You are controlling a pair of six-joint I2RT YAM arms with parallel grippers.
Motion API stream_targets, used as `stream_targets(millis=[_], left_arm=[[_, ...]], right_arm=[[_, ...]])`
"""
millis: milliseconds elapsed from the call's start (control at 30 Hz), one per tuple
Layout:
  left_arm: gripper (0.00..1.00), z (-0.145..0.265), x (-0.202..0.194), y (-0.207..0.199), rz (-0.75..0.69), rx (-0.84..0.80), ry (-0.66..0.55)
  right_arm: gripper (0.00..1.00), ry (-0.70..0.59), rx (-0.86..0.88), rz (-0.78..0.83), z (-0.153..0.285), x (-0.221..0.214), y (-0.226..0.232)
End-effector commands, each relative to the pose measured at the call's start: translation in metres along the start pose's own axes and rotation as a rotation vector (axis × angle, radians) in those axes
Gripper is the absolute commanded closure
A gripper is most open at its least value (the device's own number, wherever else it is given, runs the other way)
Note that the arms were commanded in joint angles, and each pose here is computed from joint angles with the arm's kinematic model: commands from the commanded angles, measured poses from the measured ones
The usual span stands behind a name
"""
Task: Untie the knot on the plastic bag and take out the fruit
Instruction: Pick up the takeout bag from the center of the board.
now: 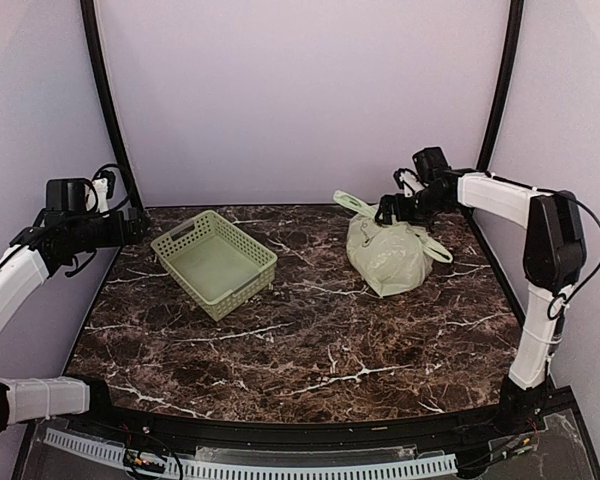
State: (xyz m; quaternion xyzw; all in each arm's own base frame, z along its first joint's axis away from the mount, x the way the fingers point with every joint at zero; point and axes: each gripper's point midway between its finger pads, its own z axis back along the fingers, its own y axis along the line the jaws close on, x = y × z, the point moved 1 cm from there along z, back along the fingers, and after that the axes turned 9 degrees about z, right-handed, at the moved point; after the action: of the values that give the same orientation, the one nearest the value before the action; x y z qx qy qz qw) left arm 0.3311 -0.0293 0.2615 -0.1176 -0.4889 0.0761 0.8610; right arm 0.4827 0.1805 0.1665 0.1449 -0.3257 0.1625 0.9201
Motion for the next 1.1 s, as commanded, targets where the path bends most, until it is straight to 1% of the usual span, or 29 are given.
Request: stream_targets(millis=[0,67,100,167,200,267,333,367,433,600,700,767,833,933,1000,1067], left_arm=[[0.01,-0.002,-0.006,-0.003,-0.01,-0.016,0.014],[0.01,-0.003,-0.006,-0.004,-0.008,-0.024,0.015],[0.01,-0.003,-0.007,-0.004,-0.006,-0.029,0.017],[0.01,-0.003,-0.007,-0.005,-0.002,-0.034,0.016],[0.01,-0.003,-0.008,-0.005,0.0,-0.035,0.015],[0.01,-0.003,-0.008,-0.005,0.006,-0.034,0.012],[0.01,-0.002,-0.008,-0.006,0.009,-0.041,0.009],[0.01,-0.002,-0.008,-0.007,0.011,-0.048,0.009],[0.01,-0.002,-0.008,-0.009,0.014,-0.06,0.007],[0.02,-0.004,-0.008,-0.011,0.028,-0.079,0.002],[0.05,-0.004,-0.007,-0.02,0.02,-0.128,0.0],[0.06,-0.004,-0.006,-0.027,0.007,-0.159,-0.005],[0.06,-0.006,-0.005,-0.039,-0.016,-0.2,-0.002],[0.07,-0.003,-0.003,-0.066,-0.045,-0.305,0.017],[0.07,0.002,0.009,-0.085,-0.058,-0.377,0.007],[0.07,0.006,0.018,-0.101,-0.068,-0.437,-0.001]], right_arm=[[0.01,0.075,-0.052,0.013,-0.023,-0.017,-0.008],[0.02,0.096,-0.061,0.011,-0.033,-0.022,-0.011],[0.04,0.098,-0.071,0.01,-0.037,-0.023,-0.013],[0.12,0.089,-0.108,0.006,-0.04,-0.024,-0.02],[0.2,0.072,-0.122,0.007,-0.04,-0.022,-0.022],[0.39,0.037,-0.134,0.01,-0.037,-0.019,-0.024],[0.7,-0.009,-0.123,0.014,-0.03,-0.012,-0.021],[0.82,-0.037,-0.11,0.021,-0.026,-0.007,-0.018],[1.0,-0.096,-0.085,0.033,-0.012,0.004,-0.011],[1.0,-0.224,0.001,0.1,0.024,0.024,0.011],[1.0,-0.307,0.076,0.168,0.053,0.034,0.03],[1.0,-0.34,0.126,0.209,0.07,0.038,0.042],[1.0,-0.367,0.197,0.263,0.088,0.04,0.058],[1.0,-0.378,0.357,0.339,0.112,0.034,0.087],[1.0,-0.381,0.447,0.363,0.126,0.027,0.103],[1.0,-0.386,0.503,0.418,0.136,0.018,0.118]])
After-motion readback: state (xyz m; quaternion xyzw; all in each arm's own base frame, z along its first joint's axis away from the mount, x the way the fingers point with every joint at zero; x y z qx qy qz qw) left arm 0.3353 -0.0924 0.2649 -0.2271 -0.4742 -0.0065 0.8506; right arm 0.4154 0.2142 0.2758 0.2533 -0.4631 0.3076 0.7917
